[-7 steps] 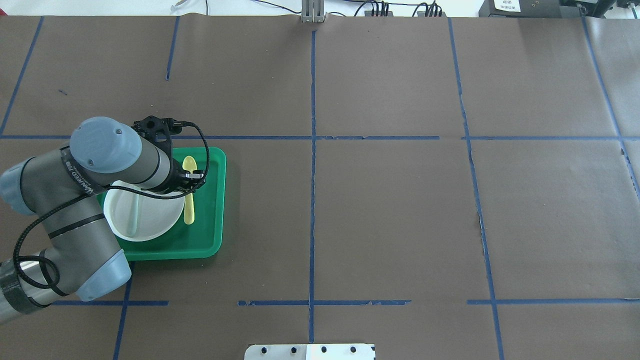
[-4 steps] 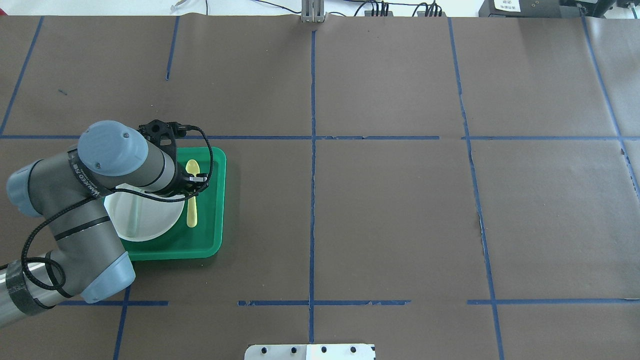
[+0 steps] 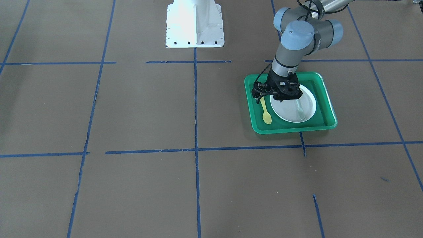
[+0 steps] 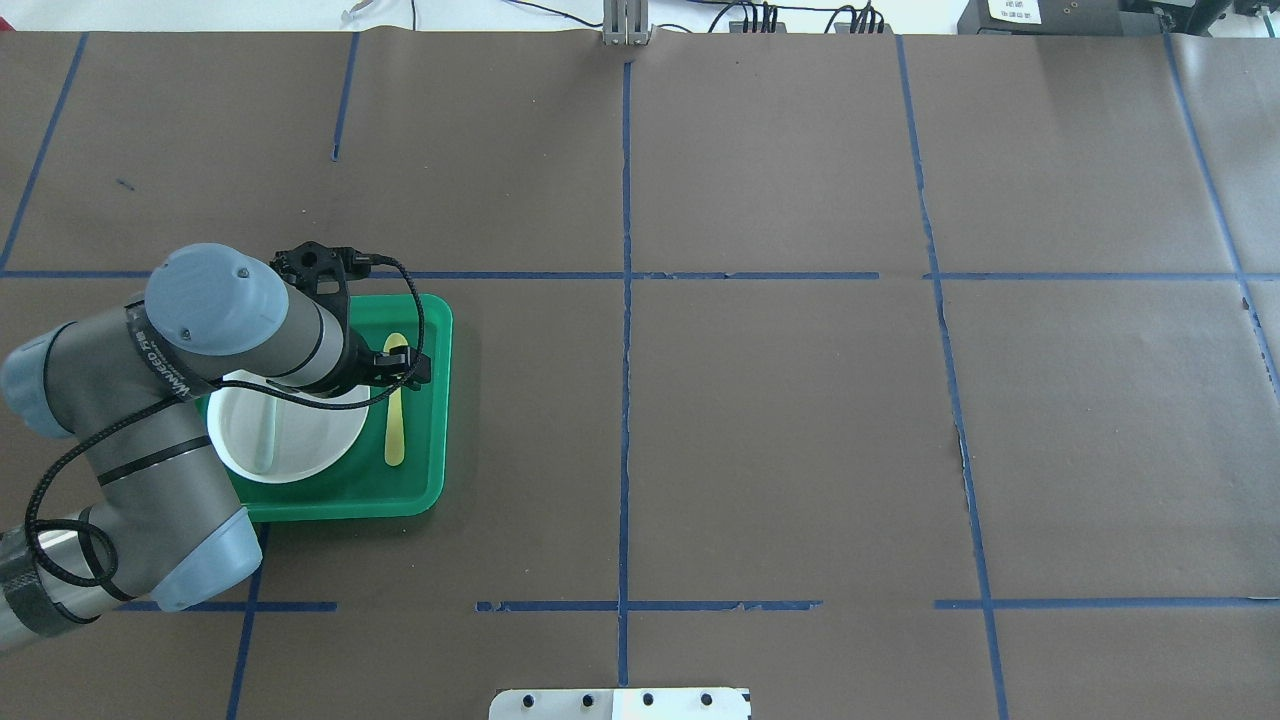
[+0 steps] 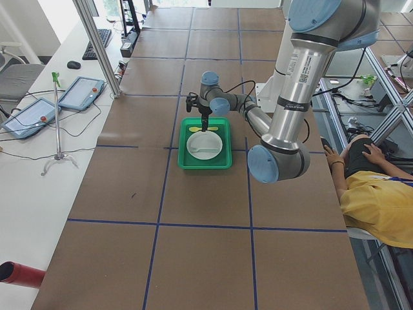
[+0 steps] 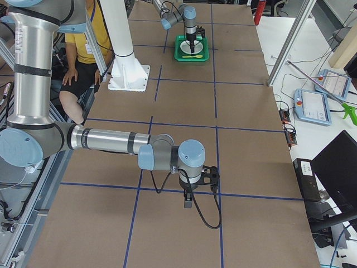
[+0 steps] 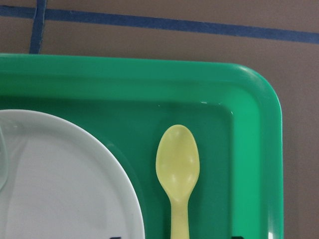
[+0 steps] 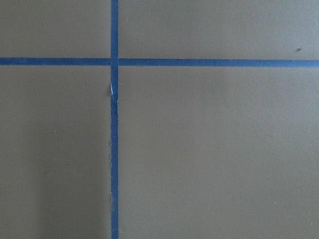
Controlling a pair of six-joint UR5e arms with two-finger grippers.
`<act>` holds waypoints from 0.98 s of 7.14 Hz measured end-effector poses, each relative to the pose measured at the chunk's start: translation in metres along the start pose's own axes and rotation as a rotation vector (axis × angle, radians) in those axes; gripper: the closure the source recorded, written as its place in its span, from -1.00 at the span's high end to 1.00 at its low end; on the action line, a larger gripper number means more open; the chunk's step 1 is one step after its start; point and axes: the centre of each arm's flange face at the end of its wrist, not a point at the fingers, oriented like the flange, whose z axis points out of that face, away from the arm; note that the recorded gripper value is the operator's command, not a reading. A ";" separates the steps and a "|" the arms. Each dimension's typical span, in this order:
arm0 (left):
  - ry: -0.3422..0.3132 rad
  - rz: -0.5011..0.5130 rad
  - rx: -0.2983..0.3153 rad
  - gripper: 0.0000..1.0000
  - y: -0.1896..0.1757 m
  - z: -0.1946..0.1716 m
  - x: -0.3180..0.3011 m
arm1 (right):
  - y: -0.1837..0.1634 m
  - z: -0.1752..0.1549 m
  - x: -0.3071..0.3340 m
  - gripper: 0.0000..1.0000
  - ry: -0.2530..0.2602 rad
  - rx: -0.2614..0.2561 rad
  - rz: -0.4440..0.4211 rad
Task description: Place spoon
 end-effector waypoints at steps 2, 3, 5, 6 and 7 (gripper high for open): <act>-0.019 0.120 0.028 1.00 -0.053 -0.049 -0.088 | 0.000 0.000 0.000 1.00 0.000 0.000 0.000; -0.044 0.166 0.028 1.00 -0.076 -0.072 -0.155 | 0.000 0.000 0.000 1.00 0.000 0.000 0.000; -0.119 0.314 -0.002 1.00 -0.090 -0.114 -0.317 | 0.000 0.000 0.000 1.00 0.000 0.000 0.000; -0.150 0.353 -0.038 1.00 -0.090 -0.135 -0.391 | 0.000 0.000 0.000 1.00 0.000 0.000 0.000; -0.173 0.348 -0.077 1.00 -0.086 -0.154 -0.456 | 0.000 0.000 0.000 1.00 0.000 0.000 0.000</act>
